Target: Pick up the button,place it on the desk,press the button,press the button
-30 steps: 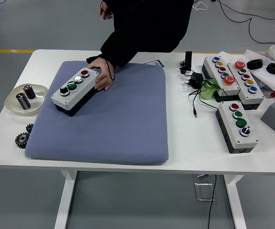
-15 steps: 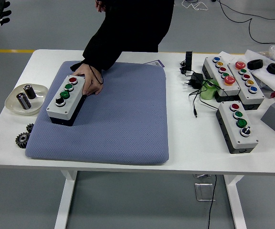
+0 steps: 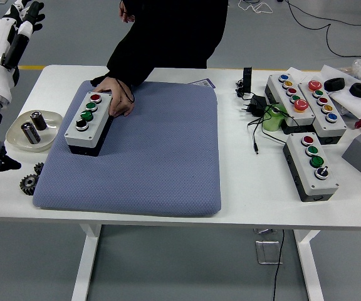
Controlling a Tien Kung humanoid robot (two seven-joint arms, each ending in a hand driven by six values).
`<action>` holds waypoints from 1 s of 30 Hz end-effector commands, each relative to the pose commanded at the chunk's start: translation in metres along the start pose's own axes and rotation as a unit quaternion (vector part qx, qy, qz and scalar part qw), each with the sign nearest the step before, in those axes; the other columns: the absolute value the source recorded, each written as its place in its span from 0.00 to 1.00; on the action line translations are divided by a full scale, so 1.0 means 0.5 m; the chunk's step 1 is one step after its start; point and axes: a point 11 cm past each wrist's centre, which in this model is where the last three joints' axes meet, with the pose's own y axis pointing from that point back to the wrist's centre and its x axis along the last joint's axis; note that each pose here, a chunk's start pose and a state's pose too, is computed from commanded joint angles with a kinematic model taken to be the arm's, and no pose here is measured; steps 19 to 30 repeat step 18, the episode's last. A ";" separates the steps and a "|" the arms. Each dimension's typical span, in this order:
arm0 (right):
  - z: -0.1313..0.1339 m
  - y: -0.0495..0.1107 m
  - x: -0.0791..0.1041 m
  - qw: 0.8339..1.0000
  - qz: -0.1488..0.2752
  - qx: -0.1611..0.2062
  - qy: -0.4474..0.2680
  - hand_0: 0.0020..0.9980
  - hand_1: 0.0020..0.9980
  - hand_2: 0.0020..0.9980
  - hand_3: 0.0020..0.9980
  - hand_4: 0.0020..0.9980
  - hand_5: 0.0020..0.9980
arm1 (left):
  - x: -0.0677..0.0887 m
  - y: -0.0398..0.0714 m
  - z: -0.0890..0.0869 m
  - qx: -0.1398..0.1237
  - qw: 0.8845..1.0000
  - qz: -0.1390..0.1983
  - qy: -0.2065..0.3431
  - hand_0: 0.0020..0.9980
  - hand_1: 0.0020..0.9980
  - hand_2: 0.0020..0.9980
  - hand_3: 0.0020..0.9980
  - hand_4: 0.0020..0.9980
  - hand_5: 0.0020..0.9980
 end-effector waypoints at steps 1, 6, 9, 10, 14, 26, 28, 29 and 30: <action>0.001 0.000 -0.003 1.000 -0.003 -0.002 0.002 0.81 0.79 0.83 0.67 0.27 0.19 | -0.001 0.001 -0.001 0.000 1.000 -0.002 -0.002 0.83 0.86 0.91 0.96 0.81 1.00; 0.006 0.000 -0.002 1.000 0.000 -0.016 0.007 0.82 0.79 0.83 0.68 0.26 0.16 | 0.000 0.003 -0.003 0.002 1.000 -0.007 -0.018 0.83 0.86 0.90 0.95 0.85 0.94; 0.010 0.000 0.000 1.000 0.004 -0.024 0.015 0.82 0.79 0.83 0.68 0.26 0.16 | 0.005 0.005 -0.008 0.006 1.000 -0.004 -0.021 0.83 0.86 0.90 0.95 0.85 0.94; 0.012 0.000 0.002 0.999 0.006 -0.026 0.017 0.82 0.79 0.83 0.68 0.26 0.16 | 0.008 0.004 -0.009 0.007 1.000 -0.002 -0.020 0.83 0.86 0.90 0.95 0.85 0.94; 0.016 0.001 0.004 0.999 0.014 -0.035 0.026 0.81 0.79 0.83 0.68 0.25 0.17 | 0.005 -0.001 -0.010 0.008 1.000 0.000 -0.012 0.83 0.86 0.90 0.95 0.92 0.87; 0.022 0.001 0.000 0.999 0.012 -0.038 0.026 0.81 0.79 0.83 0.68 0.25 0.17 | 0.002 -0.003 -0.017 0.013 1.000 0.001 -0.004 0.83 0.86 0.90 0.95 0.92 0.87; 0.022 0.001 0.000 0.999 0.012 -0.038 0.026 0.81 0.79 0.83 0.68 0.25 0.17 | 0.002 -0.003 -0.017 0.013 1.000 0.001 -0.004 0.83 0.86 0.90 0.95 0.92 0.87; 0.022 0.001 0.000 0.999 0.012 -0.038 0.026 0.81 0.79 0.83 0.68 0.25 0.17 | 0.002 -0.003 -0.017 0.013 1.000 0.001 -0.004 0.83 0.86 0.90 0.95 0.92 0.87; 0.022 0.001 0.000 0.999 0.012 -0.038 0.026 0.81 0.79 0.83 0.68 0.25 0.17 | 0.002 -0.003 -0.017 0.013 1.000 0.001 -0.004 0.83 0.86 0.90 0.95 0.92 0.87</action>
